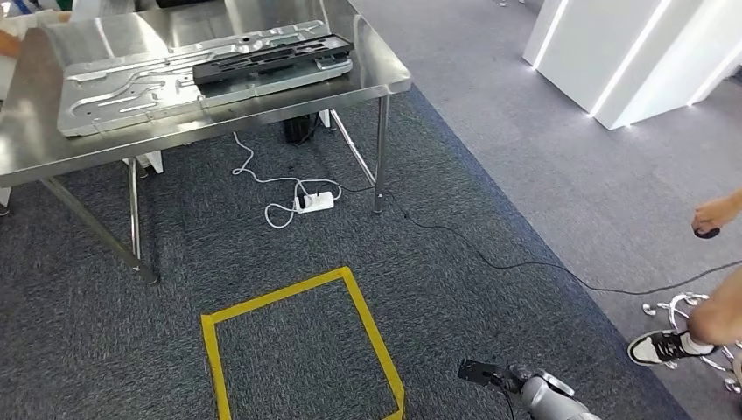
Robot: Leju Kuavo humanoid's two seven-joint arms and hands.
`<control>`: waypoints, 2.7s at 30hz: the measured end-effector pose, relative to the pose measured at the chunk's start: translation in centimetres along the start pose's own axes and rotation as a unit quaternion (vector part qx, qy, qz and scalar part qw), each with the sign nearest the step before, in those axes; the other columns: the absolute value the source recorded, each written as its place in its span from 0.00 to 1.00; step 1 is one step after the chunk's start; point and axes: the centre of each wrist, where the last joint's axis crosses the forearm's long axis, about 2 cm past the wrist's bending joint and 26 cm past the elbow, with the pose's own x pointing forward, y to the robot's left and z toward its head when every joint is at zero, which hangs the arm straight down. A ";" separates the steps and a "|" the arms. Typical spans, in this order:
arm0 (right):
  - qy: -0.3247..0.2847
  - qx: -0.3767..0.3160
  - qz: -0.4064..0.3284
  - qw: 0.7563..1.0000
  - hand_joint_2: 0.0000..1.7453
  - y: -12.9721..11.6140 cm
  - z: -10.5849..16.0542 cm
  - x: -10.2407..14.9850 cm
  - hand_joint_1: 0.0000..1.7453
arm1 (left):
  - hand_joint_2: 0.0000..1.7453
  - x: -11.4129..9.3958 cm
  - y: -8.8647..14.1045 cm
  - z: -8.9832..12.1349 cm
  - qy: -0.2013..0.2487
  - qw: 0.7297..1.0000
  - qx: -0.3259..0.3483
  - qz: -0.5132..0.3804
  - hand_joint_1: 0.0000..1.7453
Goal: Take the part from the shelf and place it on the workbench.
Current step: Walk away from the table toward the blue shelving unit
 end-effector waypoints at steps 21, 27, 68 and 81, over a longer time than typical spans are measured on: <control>0.039 0.135 0.039 0.989 0.00 9.6 0.5 0.1 0.00 | 0.00 3.5 -0.4 0.0 0.003 1.000 0.023 -0.011 0.00; 0.025 0.151 0.036 0.988 0.00 11.3 0.8 0.1 0.00 | 0.00 3.9 -0.8 -0.1 0.002 0.999 0.030 -0.010 0.00; -0.031 0.162 -0.012 0.986 0.00 13.4 1.1 -0.3 0.00 | 0.00 2.7 -3.8 -1.1 -0.031 0.999 -0.014 0.007 0.00; -0.046 0.172 0.007 0.984 0.00 13.7 1.2 -0.1 0.00 | 0.00 1.7 -1.7 -0.7 -0.026 0.999 0.035 -0.024 0.00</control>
